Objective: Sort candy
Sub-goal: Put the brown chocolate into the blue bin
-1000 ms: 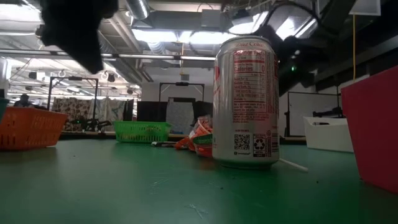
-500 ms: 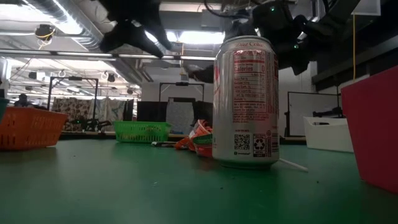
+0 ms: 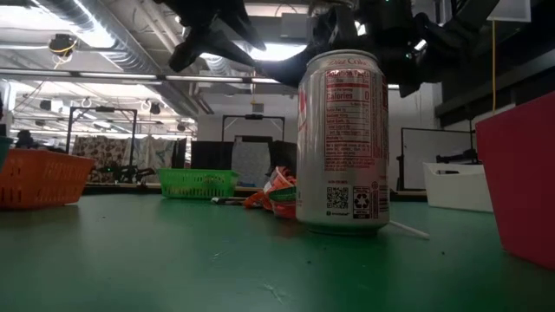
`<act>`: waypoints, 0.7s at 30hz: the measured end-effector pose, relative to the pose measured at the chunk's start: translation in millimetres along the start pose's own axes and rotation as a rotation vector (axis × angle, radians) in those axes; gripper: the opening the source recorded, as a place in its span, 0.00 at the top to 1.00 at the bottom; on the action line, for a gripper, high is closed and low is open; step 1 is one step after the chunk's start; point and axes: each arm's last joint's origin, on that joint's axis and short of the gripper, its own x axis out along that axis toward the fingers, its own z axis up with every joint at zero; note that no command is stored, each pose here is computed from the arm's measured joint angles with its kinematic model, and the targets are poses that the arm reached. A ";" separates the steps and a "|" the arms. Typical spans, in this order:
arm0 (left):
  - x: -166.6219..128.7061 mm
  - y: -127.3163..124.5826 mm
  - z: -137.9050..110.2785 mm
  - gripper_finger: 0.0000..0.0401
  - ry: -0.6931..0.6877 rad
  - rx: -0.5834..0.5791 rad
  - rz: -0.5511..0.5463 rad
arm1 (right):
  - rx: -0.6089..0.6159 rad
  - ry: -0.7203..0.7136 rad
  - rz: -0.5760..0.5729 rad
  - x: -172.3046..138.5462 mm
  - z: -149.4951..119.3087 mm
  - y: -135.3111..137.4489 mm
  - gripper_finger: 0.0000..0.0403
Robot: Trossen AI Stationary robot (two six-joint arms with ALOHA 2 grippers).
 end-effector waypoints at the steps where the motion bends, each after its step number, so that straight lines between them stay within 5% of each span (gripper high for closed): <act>1: 0.5 0.5 1.0 0.74 -0.003 0.003 0.001 | -0.001 -0.003 0.010 0.5 1.2 0.3 0.99; 21: 1.4 0.7 -1.2 0.74 0.134 0.008 -0.076 | -0.029 0.001 0.133 3.2 6.4 3.9 0.99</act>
